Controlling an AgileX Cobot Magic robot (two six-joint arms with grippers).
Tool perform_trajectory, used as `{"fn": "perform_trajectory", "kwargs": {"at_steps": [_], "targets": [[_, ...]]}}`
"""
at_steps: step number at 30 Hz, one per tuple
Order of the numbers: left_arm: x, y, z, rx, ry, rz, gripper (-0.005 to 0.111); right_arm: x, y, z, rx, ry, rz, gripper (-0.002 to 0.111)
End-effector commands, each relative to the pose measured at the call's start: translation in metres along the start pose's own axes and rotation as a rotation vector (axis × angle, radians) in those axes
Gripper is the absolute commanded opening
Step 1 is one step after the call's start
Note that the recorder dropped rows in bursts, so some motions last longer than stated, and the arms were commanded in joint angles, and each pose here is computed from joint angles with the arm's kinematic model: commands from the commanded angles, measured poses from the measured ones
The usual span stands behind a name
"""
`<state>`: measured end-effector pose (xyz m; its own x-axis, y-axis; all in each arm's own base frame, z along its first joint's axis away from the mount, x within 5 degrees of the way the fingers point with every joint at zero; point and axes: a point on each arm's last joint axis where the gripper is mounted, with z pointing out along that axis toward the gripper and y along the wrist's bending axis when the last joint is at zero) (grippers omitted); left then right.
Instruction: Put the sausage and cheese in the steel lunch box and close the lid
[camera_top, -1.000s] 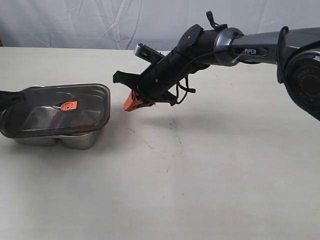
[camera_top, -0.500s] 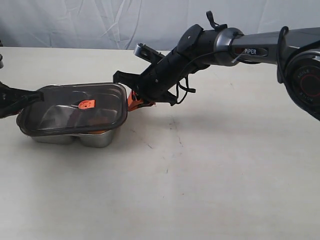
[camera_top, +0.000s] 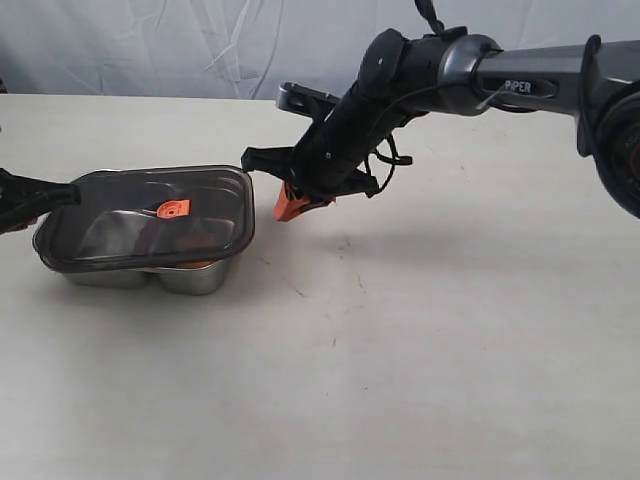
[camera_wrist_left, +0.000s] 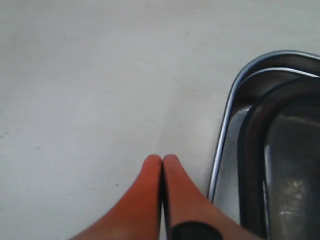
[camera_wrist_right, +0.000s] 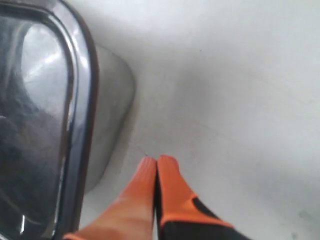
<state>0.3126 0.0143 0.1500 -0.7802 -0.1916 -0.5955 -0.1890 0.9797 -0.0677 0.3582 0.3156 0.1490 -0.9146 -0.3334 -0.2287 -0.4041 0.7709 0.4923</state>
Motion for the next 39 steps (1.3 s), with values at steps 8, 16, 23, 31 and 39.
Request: {"fn": "perform_trajectory", "kwargs": {"at_steps": [8, 16, 23, 31, 39], "targets": [[-0.004, 0.02, -0.056, -0.104, 0.078, -0.103, 0.0, 0.002, 0.012, -0.015, 0.021, 0.005, -0.039, -0.001], [-0.005, 0.014, -0.074, -0.041, 0.076, -0.069, 0.0, 0.01, 0.031, -0.005, 0.027, 0.015, -0.096, -0.001], [-0.005, 0.015, -0.075, -0.044, 0.075, -0.061, 0.0, 0.014, 0.033, -0.004, 0.029, 0.047, -0.095, -0.001], [-0.006, 0.015, -0.075, -0.044, 0.07, -0.055, 0.0, 0.017, 0.034, -0.004, 0.016, 0.084, -0.085, -0.001], [-0.006, 0.015, -0.075, -0.044, 0.07, -0.055, 0.0, 0.025, 0.046, 0.001, 0.004, 0.114, -0.108, -0.001]]}}
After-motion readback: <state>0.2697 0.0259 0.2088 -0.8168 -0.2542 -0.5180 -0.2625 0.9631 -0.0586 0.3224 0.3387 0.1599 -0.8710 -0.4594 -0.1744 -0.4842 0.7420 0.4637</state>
